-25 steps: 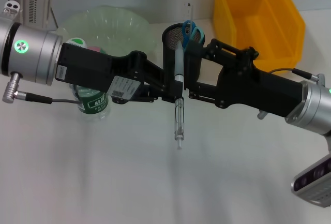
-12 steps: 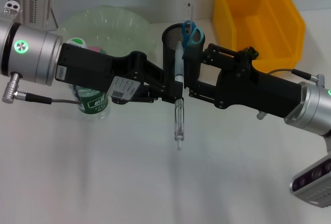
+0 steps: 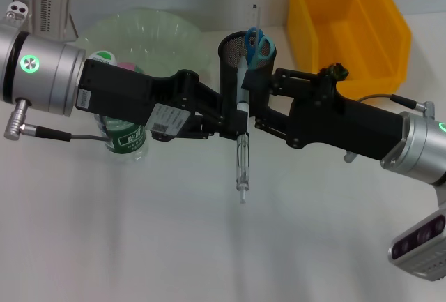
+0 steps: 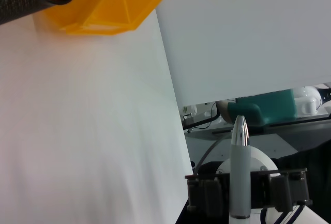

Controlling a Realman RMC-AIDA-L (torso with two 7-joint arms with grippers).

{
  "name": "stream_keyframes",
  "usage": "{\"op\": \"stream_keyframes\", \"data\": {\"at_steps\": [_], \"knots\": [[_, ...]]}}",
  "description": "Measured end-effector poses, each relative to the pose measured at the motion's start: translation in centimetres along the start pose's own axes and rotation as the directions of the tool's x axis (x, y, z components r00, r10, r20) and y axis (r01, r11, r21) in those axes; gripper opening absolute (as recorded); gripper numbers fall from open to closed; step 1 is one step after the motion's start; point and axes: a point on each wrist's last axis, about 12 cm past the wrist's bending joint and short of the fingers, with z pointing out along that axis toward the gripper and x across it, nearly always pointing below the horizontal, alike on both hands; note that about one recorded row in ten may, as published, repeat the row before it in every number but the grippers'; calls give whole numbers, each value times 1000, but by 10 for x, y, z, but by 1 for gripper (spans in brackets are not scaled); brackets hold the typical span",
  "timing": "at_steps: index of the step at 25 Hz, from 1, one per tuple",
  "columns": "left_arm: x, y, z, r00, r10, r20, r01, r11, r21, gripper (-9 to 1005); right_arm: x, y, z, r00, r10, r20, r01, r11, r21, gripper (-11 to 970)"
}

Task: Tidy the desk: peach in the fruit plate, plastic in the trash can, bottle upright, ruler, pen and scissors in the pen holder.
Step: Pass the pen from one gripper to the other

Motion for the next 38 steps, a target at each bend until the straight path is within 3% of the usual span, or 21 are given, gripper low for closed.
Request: {"op": "stream_keyframes", "data": {"at_steps": [19,30,38], "knots": [[0,0,1,1000,1,-1,-1,1000,2,153,-2,3,2,1000,-6,9,6,1000,-16,378],[0,0,1,1000,1,-2,-1,1000,2,154,-2,3,1,1000,-11,19,11,1000,-20,196],[1,2,2,1000,-7,-7,7,1000,10,155,-3,3,1,999,-30,24,31,999,-22,154]]}}
